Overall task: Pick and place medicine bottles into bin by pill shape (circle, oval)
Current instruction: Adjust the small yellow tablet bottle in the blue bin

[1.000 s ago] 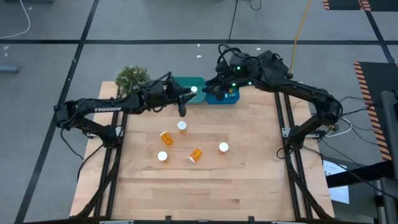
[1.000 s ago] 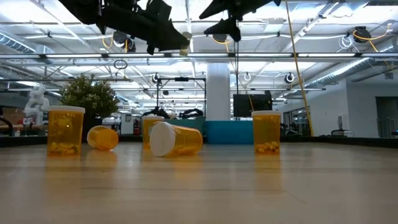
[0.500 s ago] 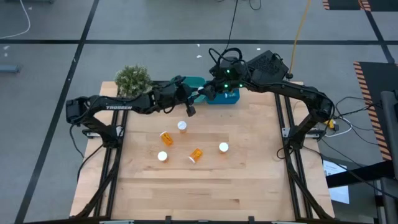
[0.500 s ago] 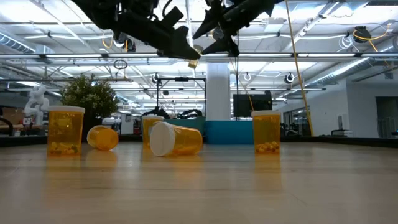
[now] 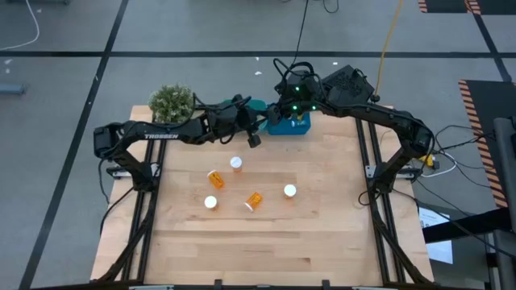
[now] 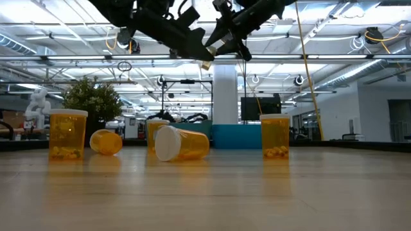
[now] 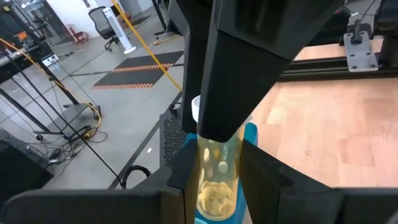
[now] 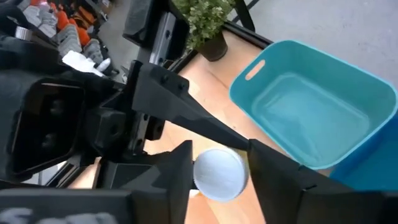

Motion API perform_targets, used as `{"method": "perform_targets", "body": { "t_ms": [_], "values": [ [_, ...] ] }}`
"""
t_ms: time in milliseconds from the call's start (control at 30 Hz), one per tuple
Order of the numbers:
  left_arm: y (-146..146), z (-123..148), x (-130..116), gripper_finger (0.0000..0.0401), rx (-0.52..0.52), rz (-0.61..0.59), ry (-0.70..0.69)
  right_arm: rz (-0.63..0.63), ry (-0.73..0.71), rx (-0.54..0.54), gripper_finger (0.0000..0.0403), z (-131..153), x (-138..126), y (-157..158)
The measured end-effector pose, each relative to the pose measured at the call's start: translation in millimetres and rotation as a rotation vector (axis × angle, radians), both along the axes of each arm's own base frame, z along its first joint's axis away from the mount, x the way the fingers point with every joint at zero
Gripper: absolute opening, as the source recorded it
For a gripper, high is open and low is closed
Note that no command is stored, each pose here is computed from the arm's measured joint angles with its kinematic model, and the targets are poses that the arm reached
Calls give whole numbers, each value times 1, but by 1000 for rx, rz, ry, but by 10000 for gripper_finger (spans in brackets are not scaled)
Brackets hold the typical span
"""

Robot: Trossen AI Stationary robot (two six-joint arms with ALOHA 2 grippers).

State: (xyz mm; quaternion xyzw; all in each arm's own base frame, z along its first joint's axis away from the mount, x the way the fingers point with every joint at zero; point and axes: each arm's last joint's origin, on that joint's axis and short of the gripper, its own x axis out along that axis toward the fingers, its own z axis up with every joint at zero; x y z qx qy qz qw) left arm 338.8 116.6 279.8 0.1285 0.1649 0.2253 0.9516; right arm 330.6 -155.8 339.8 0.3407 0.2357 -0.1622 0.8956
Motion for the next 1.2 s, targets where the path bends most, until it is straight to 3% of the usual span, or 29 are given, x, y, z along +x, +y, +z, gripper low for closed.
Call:
{"method": "perform_targets", "body": {
  "t_ms": [267, 600, 900, 1200],
  "values": [
    [0, -1, 0, 99, -8, 5, 7, -12, -3, 21, 107, 0, -1, -1],
    [0, -1, -1, 99, -12, 6, 8, -36, -7, 87, 124, -1, -1, -1],
    [1, -2, -2, 99, -3, 44, 26, -42, -2, 174, 197, -2, -2, 1],
    [2, -2, -2, 99, 9, 42, 32, -59, -11, 188, 169, -2, -3, -3]
  ]
}}
